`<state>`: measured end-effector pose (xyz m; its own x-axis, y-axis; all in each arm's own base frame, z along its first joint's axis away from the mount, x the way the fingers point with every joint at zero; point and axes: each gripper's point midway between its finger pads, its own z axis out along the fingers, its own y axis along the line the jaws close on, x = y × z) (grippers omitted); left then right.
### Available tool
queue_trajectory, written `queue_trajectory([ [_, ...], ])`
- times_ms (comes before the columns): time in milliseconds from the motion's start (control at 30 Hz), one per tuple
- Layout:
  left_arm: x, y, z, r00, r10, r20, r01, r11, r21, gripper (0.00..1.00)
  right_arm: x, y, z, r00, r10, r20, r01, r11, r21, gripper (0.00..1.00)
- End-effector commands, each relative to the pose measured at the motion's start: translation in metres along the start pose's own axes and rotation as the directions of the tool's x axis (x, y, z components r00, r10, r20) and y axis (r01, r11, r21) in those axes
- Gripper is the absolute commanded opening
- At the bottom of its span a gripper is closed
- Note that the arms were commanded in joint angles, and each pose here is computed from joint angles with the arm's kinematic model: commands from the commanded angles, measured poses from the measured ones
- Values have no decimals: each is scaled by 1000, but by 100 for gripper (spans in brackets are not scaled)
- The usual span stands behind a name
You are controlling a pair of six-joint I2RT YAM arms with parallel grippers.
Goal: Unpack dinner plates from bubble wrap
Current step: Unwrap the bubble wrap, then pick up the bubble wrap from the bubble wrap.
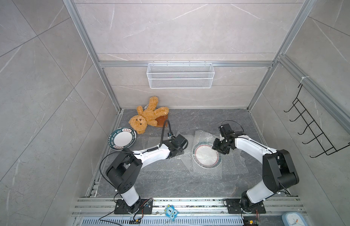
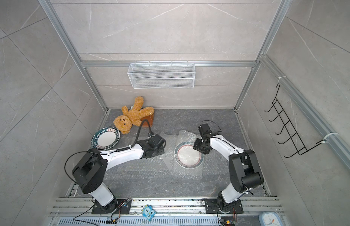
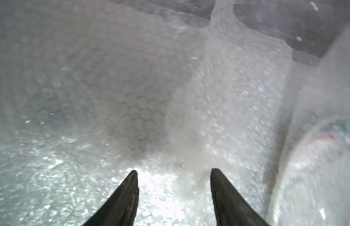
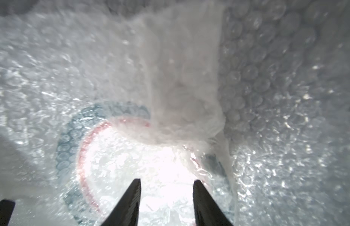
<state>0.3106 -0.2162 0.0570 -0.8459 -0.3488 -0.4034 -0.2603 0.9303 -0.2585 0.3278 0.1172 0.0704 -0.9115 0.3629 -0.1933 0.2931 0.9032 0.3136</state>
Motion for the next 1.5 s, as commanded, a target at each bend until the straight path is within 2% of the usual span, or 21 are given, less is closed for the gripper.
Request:
queue_trajectory([
  [0, -18, 19, -9, 980, -187, -60, 193, 976, 104, 69, -5, 11, -29, 999, -41, 31, 42, 998, -36, 48],
  [67, -36, 32, -25, 984, -178, -8, 178, 978, 107, 74, -4, 14, -39, 998, -48, 39, 51, 997, -54, 50],
  [133, -53, 28, -47, 990, -135, 33, 129, 980, 149, 78, -2, 14, -48, 998, -54, 43, 56, 997, -59, 52],
  [200, -65, 3, -74, 997, -41, 67, 22, 964, 264, 79, 2, 14, -53, 997, -62, 43, 65, 996, -67, 57],
  [267, -66, -30, -96, 997, 42, 66, -65, 911, 407, 80, 6, 15, -57, 997, -66, 35, 68, 994, -85, 62],
  [333, -55, -68, -114, 988, 150, 44, -149, 822, 549, 83, 10, 14, -59, 998, -57, 24, 60, 991, -118, 70],
  [400, -34, -98, -120, 965, 262, -10, -196, 745, 637, 84, 12, 13, -61, 999, -44, 23, 47, 987, -154, 78],
  [467, -9, -117, -112, 929, 363, -71, -222, 701, 678, 86, 15, 10, -61, 999, -22, 25, 26, 983, -181, 86],
  [567, 25, -135, -89, 878, 447, -173, -200, 670, 715, 86, 20, 0, -57, 1000, 12, 19, -8, 979, -203, 95],
  [600, 34, -139, -81, 865, 463, -192, -199, 668, 717, 85, 22, -2, -55, 1000, 24, 10, -21, 976, -219, 100],
  [733, 57, -147, -52, 822, 507, -260, -192, 676, 711, 82, 31, -12, -39, 998, 58, -20, -61, 966, -251, 100],
  [833, 65, -148, -34, 806, 510, -300, -181, 695, 696, 76, 36, -14, -27, 996, 84, -41, -92, 957, -276, 100],
  [967, 67, -146, -14, 805, 494, -327, -179, 729, 660, 70, 38, -14, -15, 993, 99, -64, -114, 950, -292, 100],
  [1067, 69, -149, -6, 800, 494, -341, -174, 734, 657, 63, 39, -15, -7, 991, 103, -81, -123, 947, -296, 100],
  [1467, 69, -147, 16, 816, 434, -382, -136, 786, 603, 26, 43, -13, 7, 988, 99, -118, -132, 940, -315, 97],
])
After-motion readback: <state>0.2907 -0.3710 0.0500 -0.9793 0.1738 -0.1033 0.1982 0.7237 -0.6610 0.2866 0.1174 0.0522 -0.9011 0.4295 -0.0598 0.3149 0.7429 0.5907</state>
